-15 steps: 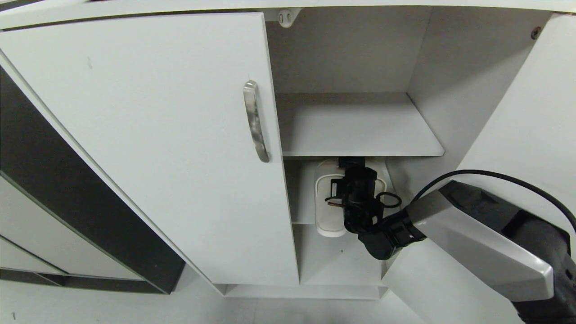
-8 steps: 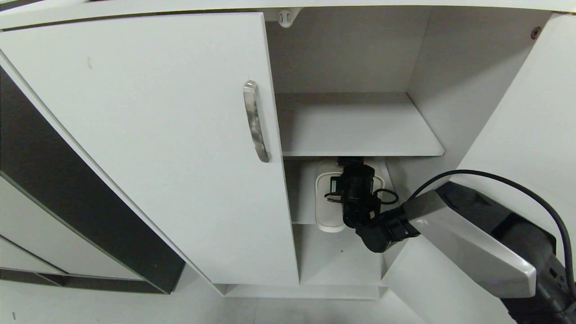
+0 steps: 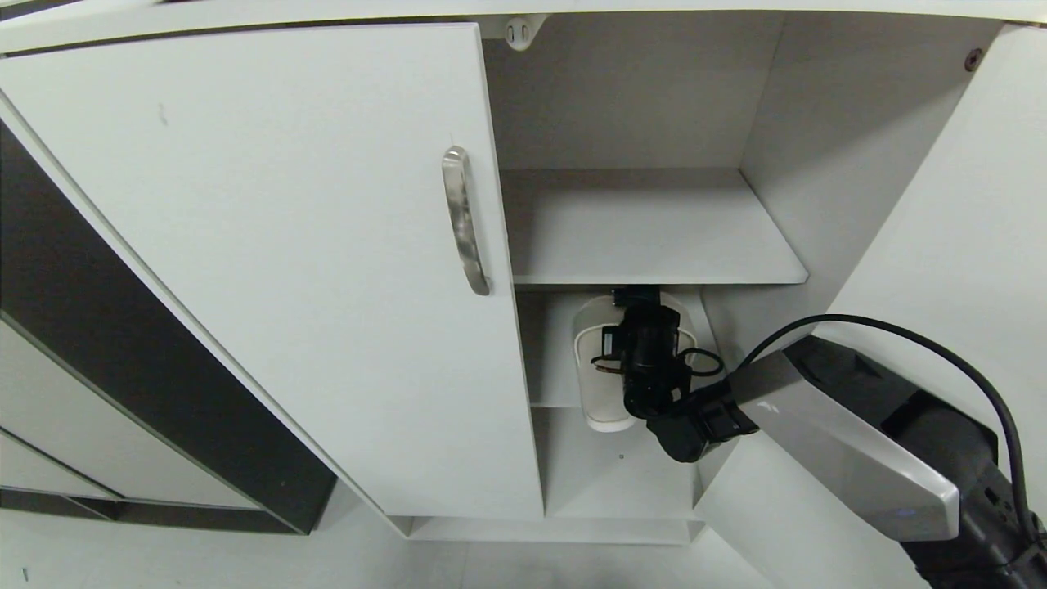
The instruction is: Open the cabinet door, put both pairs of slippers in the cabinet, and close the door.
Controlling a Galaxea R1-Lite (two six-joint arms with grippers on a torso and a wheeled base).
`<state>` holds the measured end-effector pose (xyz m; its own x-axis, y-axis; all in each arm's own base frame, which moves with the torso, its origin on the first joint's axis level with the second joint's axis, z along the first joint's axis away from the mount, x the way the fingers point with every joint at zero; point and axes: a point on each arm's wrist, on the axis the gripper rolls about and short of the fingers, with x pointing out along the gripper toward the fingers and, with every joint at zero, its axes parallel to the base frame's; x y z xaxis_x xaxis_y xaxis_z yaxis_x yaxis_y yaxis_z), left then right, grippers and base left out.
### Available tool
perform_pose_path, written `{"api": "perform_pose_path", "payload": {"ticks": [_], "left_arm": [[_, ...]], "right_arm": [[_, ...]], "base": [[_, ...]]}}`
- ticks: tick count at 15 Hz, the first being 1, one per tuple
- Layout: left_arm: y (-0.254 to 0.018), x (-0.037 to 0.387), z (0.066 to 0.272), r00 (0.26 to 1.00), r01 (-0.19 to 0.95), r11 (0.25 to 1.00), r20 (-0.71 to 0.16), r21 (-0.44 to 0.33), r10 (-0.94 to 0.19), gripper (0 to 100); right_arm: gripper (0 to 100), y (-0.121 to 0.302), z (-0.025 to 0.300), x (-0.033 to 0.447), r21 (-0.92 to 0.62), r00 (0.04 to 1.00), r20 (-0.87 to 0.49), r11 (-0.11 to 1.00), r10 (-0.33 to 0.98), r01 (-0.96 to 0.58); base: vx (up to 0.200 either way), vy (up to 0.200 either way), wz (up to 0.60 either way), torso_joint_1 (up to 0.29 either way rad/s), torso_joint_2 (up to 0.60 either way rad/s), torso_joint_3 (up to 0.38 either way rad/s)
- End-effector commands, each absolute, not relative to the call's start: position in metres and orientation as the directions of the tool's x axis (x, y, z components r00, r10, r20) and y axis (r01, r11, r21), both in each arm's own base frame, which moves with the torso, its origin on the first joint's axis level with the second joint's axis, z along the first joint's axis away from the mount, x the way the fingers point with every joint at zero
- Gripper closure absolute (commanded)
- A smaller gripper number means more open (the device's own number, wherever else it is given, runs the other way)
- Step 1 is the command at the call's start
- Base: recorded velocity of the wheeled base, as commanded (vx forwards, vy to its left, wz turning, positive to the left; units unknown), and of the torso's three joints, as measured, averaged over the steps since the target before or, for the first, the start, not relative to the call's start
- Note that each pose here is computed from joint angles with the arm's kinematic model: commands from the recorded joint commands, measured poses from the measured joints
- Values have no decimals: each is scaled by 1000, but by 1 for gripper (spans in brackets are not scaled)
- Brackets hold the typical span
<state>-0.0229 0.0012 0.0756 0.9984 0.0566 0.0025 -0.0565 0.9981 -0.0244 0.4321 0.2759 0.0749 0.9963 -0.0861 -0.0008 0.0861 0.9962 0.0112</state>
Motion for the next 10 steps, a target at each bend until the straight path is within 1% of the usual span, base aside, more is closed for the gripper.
{"api": "perform_pose_path", "payload": {"ticks": [1,3,5,8,10], "left_arm": [[1,-23,76,998,-58,998,2,-25,58,100],[1,-23,76,998,-58,998,2,-25,58,100],[1,-23,76,998,-58,998,2,-25,58,100],[1,-23,76,998,-58,998,2,-25,58,100],[1,-23,76,998,-58,998,2,-25,58,100]], "right_arm": [[0,277,71,433,5,996,-7,996,-86,86],[0,276,75,429,8,996,-5,996,-84,84],[0,276,83,412,-4,998,-21,998,-65,64],[0,278,92,383,5,999,-5,999,-34,34],[0,276,97,351,-2,1000,-12,1000,5,-5]], "base": [[0,0,0,0,0,0],[0,0,0,0,0,0],[0,0,0,0,0,0],[0,0,0,0,0,0],[0,0,0,0,0,0]]}}
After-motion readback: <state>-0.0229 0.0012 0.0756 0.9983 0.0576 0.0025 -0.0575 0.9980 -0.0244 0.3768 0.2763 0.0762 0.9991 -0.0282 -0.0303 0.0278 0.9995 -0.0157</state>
